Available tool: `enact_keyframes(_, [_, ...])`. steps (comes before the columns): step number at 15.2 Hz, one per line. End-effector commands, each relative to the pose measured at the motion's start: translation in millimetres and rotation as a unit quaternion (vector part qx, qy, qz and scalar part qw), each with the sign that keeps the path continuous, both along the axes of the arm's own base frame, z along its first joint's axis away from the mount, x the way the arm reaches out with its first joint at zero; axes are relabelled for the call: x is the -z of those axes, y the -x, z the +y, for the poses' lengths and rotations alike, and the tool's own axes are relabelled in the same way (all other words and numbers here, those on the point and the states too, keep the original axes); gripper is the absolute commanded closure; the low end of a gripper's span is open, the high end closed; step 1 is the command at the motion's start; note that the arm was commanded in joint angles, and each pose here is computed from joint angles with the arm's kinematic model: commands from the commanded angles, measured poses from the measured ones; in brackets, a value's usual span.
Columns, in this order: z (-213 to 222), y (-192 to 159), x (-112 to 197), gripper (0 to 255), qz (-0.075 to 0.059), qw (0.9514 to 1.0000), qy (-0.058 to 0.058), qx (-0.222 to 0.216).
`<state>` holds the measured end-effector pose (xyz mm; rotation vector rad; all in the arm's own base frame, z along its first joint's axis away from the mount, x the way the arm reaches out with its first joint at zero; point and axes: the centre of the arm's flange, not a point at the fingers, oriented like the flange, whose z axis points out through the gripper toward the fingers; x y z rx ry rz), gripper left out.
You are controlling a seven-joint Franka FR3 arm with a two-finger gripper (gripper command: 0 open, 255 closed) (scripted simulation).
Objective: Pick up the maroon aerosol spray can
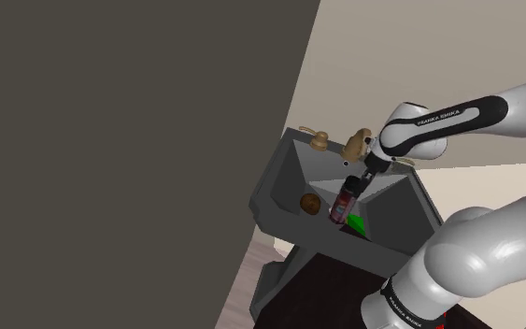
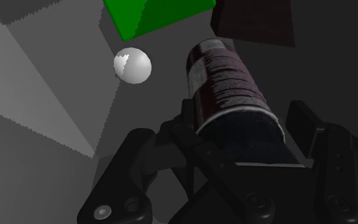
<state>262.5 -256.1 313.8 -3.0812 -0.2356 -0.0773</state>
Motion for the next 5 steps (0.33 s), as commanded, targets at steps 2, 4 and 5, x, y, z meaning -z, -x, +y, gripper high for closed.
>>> enact_keyframes(2, [0, 0, -16, 255, 0.0, 1.0, 0.0, 0.0])
enact_keyframes(4, [0, 0, -22, 255, 0.0, 1.0, 0.0, 0.0])
enact_keyframes(5, [0, 0, -22, 255, 0.0, 1.0, 0.0, 0.0])
